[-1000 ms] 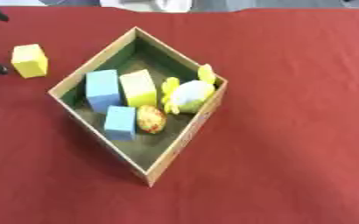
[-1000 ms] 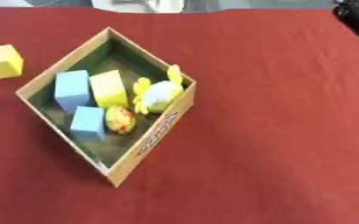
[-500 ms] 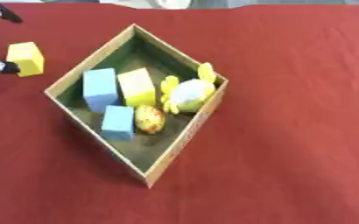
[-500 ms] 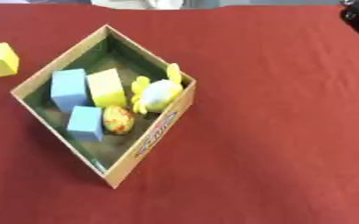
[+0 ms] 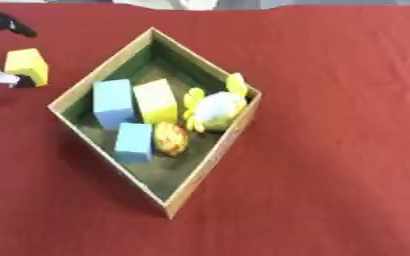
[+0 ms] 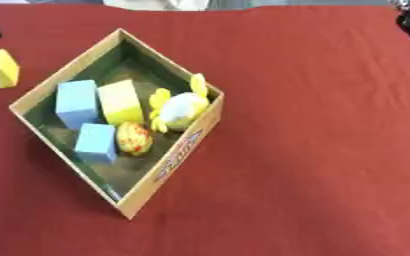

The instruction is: Pick up objects on the table and place them in the box.

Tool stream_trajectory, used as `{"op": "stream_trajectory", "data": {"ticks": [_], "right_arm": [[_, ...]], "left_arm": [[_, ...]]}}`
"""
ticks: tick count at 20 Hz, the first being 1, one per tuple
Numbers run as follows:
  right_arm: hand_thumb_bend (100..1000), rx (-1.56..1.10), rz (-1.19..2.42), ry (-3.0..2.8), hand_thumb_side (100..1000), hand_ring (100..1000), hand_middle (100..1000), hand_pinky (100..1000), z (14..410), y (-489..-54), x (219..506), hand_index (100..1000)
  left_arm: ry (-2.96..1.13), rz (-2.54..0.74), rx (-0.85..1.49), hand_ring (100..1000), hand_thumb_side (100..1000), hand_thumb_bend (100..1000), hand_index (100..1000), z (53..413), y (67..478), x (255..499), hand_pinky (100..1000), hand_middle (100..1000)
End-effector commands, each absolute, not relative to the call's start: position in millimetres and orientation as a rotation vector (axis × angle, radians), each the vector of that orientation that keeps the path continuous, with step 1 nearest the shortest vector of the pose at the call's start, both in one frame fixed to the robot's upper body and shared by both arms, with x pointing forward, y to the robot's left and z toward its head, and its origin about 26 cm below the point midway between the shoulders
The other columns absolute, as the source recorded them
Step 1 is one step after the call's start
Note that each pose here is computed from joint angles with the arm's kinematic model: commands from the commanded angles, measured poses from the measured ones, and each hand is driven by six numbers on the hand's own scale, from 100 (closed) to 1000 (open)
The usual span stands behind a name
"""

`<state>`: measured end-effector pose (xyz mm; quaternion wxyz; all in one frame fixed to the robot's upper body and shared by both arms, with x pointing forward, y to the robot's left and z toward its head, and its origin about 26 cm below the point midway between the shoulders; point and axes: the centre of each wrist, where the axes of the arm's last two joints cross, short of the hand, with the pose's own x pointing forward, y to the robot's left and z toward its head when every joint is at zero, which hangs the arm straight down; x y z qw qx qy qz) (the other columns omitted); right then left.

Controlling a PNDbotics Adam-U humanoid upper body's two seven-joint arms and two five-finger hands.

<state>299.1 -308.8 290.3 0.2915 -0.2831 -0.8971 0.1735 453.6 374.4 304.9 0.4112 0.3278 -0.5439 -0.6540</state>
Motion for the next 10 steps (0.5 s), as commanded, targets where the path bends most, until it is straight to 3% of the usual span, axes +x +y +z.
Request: {"op": "stream_trajectory", "data": {"ticks": [1,10], "right_arm": [[100,-0.773,0.464,-2.422,535,812,640,875,300.6,-309.9,294.8,818],[100,-0.766,0.461,-2.427,535,808,635,875,301.5,-309.3,294.9,816]], "left_arm": [[-1.371,-1.616,0.881,944,508,562,929,322.1,381.9,449.7,984,858],[-1.338,-1.537,0.932,951,473,546,934,318.2,393.1,451.9,985,864]]}}
